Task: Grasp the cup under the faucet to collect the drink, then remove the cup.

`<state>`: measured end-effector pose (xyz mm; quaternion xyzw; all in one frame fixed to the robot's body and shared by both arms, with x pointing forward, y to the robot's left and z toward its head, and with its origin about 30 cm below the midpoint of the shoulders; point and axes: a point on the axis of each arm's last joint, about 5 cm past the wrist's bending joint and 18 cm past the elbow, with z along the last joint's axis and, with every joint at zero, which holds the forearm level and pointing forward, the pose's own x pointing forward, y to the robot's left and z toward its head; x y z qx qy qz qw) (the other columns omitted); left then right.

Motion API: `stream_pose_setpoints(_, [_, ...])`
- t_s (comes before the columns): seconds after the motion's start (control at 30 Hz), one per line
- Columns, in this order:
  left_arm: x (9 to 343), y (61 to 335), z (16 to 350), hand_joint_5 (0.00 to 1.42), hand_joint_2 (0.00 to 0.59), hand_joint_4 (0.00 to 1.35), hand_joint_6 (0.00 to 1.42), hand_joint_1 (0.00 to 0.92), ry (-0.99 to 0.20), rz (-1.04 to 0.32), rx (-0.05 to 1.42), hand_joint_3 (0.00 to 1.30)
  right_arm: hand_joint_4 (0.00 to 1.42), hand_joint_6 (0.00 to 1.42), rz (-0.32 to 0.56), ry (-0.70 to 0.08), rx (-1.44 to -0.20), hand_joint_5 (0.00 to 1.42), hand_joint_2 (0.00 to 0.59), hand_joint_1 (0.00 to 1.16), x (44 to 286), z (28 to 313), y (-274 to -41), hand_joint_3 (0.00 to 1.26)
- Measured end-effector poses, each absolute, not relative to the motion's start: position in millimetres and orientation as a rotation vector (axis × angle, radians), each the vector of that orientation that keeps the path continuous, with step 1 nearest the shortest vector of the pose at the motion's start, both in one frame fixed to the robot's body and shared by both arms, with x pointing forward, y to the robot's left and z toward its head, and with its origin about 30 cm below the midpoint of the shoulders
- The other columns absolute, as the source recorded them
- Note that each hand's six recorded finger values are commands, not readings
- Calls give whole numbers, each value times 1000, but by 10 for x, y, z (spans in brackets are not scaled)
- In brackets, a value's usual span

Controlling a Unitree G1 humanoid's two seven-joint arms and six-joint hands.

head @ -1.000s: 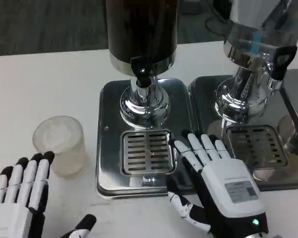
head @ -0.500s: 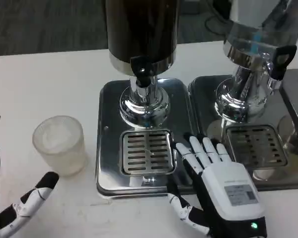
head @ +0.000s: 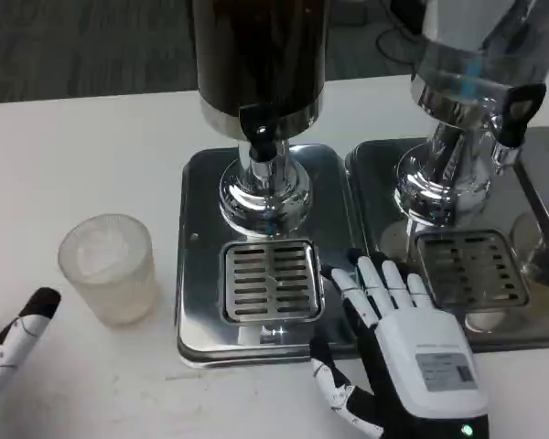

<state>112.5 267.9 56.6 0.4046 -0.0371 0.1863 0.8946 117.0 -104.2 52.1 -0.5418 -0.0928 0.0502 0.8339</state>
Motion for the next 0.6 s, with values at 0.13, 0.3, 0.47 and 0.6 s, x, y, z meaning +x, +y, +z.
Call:
stream_pose_setpoints(0.13, [1146, 2714, 537, 0, 1, 0, 0, 0, -33, 341, 826, 0, 11, 0, 103, -196, -1147, 0, 460, 329, 1167, 515, -1038, 152])
stream_pose_setpoints(0.3, [1218, 2742, 540, 0, 0, 0, 0, 0, 24, 201, 853, 0, 11, 0, 102, -193, -1146, 0, 460, 330, 1172, 513, -1041, 154])
stream_pose_setpoints(0.47, [1243, 2757, 477, 0, 0, 0, 0, 0, 49, 206, 849, 0, 11, 0, 105, -189, -1148, 0, 460, 330, 1171, 504, -1042, 158])
stream_pose_setpoints(0.6, [1267, 2747, 408, 0, 0, 0, 0, 1, 59, 219, 824, 0, 11, 0, 106, -185, -1146, 0, 460, 330, 1171, 499, -1040, 162])
